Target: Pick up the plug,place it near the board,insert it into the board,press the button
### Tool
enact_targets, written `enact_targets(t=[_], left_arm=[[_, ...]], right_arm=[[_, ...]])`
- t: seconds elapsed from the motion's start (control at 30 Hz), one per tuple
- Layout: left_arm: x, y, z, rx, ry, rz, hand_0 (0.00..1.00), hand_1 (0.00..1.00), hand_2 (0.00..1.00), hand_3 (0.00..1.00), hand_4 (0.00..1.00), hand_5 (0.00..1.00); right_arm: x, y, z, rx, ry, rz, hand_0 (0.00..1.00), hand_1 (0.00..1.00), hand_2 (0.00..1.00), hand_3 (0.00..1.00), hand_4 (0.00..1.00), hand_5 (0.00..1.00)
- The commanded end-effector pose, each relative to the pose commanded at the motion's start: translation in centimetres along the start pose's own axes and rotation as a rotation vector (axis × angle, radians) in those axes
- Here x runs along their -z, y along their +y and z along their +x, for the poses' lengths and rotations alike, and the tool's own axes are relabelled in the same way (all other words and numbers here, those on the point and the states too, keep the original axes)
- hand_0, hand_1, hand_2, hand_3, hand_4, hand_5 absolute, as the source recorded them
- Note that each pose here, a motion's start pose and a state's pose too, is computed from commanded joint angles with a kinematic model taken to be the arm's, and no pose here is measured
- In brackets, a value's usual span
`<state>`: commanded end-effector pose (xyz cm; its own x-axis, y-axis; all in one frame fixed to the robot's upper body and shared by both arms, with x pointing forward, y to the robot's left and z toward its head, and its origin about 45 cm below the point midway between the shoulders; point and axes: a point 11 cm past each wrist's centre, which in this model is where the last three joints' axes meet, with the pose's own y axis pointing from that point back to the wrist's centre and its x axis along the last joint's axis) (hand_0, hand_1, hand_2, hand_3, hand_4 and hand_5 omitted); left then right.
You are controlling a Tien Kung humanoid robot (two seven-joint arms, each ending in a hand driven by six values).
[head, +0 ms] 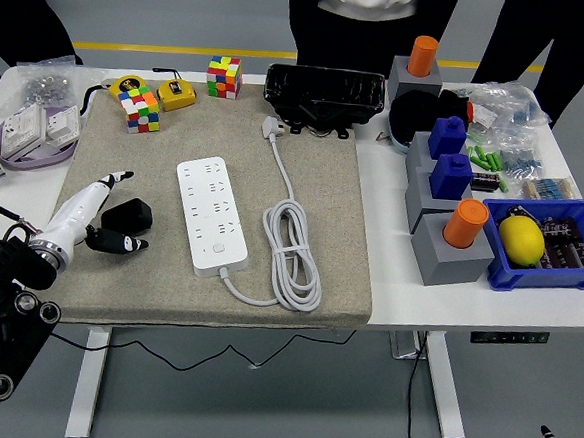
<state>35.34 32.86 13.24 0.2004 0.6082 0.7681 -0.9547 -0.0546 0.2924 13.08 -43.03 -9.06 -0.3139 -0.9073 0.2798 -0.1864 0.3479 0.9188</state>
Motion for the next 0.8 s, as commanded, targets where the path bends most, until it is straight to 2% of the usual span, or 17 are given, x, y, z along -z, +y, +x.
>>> enact_targets(t=[0.2, 0.23, 0.4, 0.43, 0.6, 0.63, 0.8], left_arm=[[0.08, -0.12, 0.14, -0.024, 0.009, -0.004, 0.821, 0.812, 0.742, 0.76, 0.998, 0.002], [0.06, -0.15, 0.13, -0.028, 0.012, -0.006, 0.722, 0.73, 0.643, 0.665, 0.998, 0.002], [0.1, -0.26, -0.04, -0.028, 0.023, -0.005, 0.722, 0.73, 0.643, 0.665, 0.998, 0.002], [0.11, -0.26, -0.07, -0.027, 0.023, -0.005, 0.699, 0.707, 0.587, 0.606, 0.998, 0.002], [0.2, -0.27, -0.22, -0.027, 0.024, -0.001, 0.699, 0.707, 0.587, 0.606, 0.998, 0.002], [0.18, -0.28, -0.25, -0.026, 0.024, -0.001, 0.65, 0.656, 0.561, 0.562, 0.988, 0.002], [0.03, -0.38, -0.13, -0.037, 0.024, -0.005, 0.65, 0.656, 0.561, 0.562, 0.988, 0.002]], right_arm=[[-0.19, -0.01, -0.1, 0.002, -0.001, -0.003, 0.79, 0.716, 0.683, 0.667, 0.998, 0.978], [-0.3, -0.02, -0.11, 0.002, -0.001, -0.005, 0.791, 0.716, 0.683, 0.666, 0.998, 0.981], [-0.36, -0.02, -0.07, 0.002, 0.0, -0.007, 0.791, 0.716, 0.683, 0.666, 0.998, 0.981], [-0.36, -0.02, -0.07, 0.002, 0.0, -0.007, 0.791, 0.716, 0.683, 0.667, 0.998, 0.986], [-0.35, -0.02, -0.06, 0.001, -0.003, -0.006, 0.791, 0.716, 0.683, 0.667, 0.998, 0.986], [-0.35, -0.02, -0.08, 0.001, -0.002, -0.006, 0.791, 0.716, 0.683, 0.667, 0.998, 0.987], [-0.16, 0.0, -0.25, 0.006, -0.002, -0.001, 0.791, 0.716, 0.683, 0.667, 0.998, 0.987]])
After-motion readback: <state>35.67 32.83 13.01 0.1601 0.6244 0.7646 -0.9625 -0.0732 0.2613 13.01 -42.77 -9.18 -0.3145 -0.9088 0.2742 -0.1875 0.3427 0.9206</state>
